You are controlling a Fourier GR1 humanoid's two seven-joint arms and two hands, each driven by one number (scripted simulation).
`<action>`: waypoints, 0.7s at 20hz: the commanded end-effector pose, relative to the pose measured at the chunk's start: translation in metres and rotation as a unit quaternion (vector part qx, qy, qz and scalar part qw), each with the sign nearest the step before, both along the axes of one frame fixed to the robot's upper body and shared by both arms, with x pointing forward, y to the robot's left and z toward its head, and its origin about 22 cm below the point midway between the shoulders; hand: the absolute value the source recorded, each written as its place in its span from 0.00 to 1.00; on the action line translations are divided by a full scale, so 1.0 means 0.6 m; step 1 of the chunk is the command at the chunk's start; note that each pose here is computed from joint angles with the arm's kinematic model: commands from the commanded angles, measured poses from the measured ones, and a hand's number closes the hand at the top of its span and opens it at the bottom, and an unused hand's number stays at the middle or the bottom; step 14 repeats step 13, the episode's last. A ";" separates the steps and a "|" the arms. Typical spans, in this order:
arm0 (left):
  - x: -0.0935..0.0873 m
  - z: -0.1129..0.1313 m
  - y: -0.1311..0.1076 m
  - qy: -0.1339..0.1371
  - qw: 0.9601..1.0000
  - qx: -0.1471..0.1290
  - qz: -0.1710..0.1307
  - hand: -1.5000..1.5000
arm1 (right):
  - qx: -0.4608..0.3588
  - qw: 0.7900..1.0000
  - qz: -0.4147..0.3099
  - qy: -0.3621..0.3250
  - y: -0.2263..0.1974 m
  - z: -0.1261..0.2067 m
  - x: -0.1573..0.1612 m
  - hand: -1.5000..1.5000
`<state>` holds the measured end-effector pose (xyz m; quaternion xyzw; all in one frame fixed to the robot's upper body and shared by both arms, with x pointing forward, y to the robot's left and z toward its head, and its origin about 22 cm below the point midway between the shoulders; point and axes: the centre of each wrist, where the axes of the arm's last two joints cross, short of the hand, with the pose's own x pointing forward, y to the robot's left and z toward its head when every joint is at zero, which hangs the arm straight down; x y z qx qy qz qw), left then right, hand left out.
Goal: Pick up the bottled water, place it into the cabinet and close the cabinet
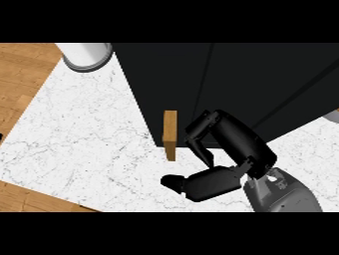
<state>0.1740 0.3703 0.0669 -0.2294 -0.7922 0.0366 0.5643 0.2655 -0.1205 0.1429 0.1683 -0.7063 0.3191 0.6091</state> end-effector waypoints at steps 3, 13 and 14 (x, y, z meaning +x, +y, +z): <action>0.005 0.004 0.009 -0.007 1.000 -0.007 0.013 0.00 | 0.023 0.995 -0.092 0.018 0.042 0.047 0.094 1.00; -0.007 -0.017 0.010 0.000 1.000 -0.016 0.004 0.00 | 0.090 0.981 -0.160 0.066 0.080 0.080 0.159 0.00; -0.007 -0.017 0.010 0.000 1.000 -0.016 0.004 0.00 | 0.090 0.981 -0.160 0.066 0.080 0.080 0.159 0.00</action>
